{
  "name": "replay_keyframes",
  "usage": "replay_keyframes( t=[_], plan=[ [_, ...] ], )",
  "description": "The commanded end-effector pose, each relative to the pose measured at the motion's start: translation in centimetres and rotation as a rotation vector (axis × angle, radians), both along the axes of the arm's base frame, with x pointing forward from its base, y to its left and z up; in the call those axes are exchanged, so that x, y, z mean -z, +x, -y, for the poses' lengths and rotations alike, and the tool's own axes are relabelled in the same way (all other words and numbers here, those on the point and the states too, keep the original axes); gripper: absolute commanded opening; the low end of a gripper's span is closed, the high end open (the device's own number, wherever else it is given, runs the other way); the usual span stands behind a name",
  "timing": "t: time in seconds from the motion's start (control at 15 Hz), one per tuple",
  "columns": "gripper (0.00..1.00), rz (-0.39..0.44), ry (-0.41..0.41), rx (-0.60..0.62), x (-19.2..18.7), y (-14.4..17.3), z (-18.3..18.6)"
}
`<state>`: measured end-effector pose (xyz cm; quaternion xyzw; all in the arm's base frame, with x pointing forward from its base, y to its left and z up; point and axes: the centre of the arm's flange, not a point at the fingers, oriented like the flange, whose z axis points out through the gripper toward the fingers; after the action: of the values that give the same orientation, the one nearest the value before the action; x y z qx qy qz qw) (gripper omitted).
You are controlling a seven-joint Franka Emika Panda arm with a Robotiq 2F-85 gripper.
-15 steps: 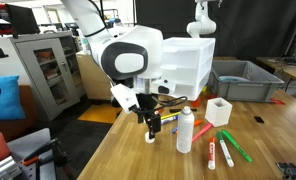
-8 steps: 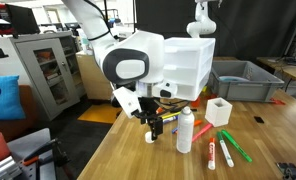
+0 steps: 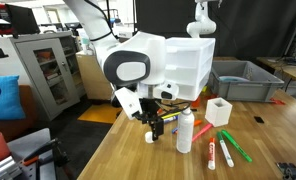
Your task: Pick up the lid from the table and close the bottle
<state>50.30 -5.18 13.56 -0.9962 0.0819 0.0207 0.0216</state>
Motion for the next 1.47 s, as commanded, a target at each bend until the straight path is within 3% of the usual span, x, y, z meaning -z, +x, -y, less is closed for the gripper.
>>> replay_keyframes(
  t=[0.0,1.33,1.4],
  plan=[
    [1.0,0.001,0.015,-0.003,0.7,0.34,0.33],
    [1.0,-0.002,0.023,0.006,1.16,0.29,0.72],
    [0.93,-0.003,0.024,0.006,1.18,0.29,0.75]
  ],
)
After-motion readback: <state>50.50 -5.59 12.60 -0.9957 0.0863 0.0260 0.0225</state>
